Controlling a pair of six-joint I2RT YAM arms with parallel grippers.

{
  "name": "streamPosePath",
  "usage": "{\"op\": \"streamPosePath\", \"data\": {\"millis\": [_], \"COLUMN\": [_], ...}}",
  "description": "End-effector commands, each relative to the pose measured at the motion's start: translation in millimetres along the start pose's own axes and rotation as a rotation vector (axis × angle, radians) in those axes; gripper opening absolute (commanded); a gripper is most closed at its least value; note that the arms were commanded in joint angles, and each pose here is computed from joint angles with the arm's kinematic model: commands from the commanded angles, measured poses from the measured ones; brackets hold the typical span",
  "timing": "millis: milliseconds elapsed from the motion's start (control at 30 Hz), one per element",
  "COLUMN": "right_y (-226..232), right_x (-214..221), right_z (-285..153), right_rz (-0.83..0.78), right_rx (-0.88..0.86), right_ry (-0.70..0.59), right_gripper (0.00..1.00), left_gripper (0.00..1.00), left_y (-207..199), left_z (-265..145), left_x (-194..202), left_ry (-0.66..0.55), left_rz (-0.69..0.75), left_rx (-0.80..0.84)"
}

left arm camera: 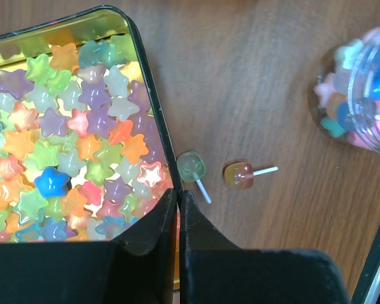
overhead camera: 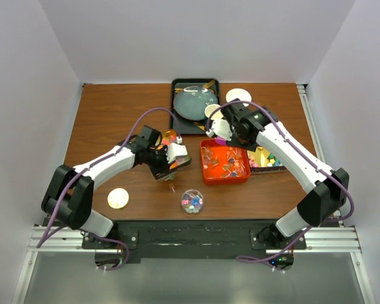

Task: Pack the candies
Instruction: Move the storage box to the center of the board.

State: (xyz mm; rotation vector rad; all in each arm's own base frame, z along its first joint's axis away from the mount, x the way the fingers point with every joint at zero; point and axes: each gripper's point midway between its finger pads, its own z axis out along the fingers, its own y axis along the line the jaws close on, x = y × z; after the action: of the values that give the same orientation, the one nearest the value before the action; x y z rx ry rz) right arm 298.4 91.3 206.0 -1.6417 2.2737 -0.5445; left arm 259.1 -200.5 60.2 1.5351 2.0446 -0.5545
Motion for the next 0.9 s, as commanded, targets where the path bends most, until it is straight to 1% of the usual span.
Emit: {"op": "streamPosePath", "data": {"millis": [0, 167, 267, 333, 467, 567, 600, 633, 667, 733, 767, 800, 833, 867], "right_y": [-11.5, -11.2, -11.3, -10.8, -11.6, -12.7, -12.6, -12.8, -11.8, -8.5, -5.1, -3.3, -2.0, -2.2], "right_x": [8.8, 10.2, 10.8, 10.4, 7.3, 5.1, 5.4, 5.1, 5.6, 5.8, 5.3, 4.8, 5.0, 4.1], "right_z": [-11.1, -10.4, -9.0, -7.5, -5.8, -5.3, -5.7, -6.1, -7.0, -7.0, -8.3, -9.6, -10.9, -13.7], "right_rz": [0.025, 0.023, 0.027, 0.026, 0.022, 0.023, 0.022, 0.022, 0.02, 0.012, 0.006, -0.001, -0.017, -0.022], "right_rx": [0.062, 0.062, 0.061, 0.056, 0.045, 0.042, 0.041, 0.042, 0.039, 0.023, 0.006, -0.005, -0.012, -0.007], "right_ry": [-0.003, 0.003, 0.005, 0.007, 0.006, 0.005, 0.006, 0.003, 0.0, -0.006, -0.019, -0.027, -0.036, -0.056], "right_gripper": [0.0, 0.0, 0.0, 0.0, 0.0, 0.0, 0.0, 0.0, 0.0, 0.0, 0.0, 0.0, 0.0, 0.0], "left_gripper": [0.04, 0.04, 0.05, 0.05, 0.05, 0.05, 0.07, 0.12, 0.28, 0.36, 0.43, 0.46, 0.48, 0.52], "left_y": [-33.3, -55.3, -63.5, -60.4, -44.0, -40.8, -40.6, -39.3, -38.2, -32.8, -35.0, -33.9, -25.1, -24.6], "left_z": [16.6, 17.2, 18.5, 21.9, 37.5, 43.2, 42.7, 41.5, 36.6, 26.6, 15.2, 7.5, -9.8, -18.5], "left_x": [9.1, 15.7, 14.8, 13.0, -10.7, -23.0, -23.5, -24.2, -25.3, -21.6, -24.3, -27.4, -34.1, -41.1], "left_ry": [0.052, 0.074, 0.066, 0.069, 0.033, 0.013, 0.014, 0.016, 0.014, 0.031, 0.011, -0.013, -0.062, -0.109], "left_rz": [0.16, 0.171, 0.199, 0.218, 0.235, 0.246, 0.242, 0.241, 0.227, 0.211, 0.189, 0.165, 0.118, 0.084], "left_rx": [0.164, 0.221, 0.227, 0.21, 0.179, 0.177, 0.176, 0.167, 0.143, 0.106, 0.098, 0.091, 0.056, 0.059]}}
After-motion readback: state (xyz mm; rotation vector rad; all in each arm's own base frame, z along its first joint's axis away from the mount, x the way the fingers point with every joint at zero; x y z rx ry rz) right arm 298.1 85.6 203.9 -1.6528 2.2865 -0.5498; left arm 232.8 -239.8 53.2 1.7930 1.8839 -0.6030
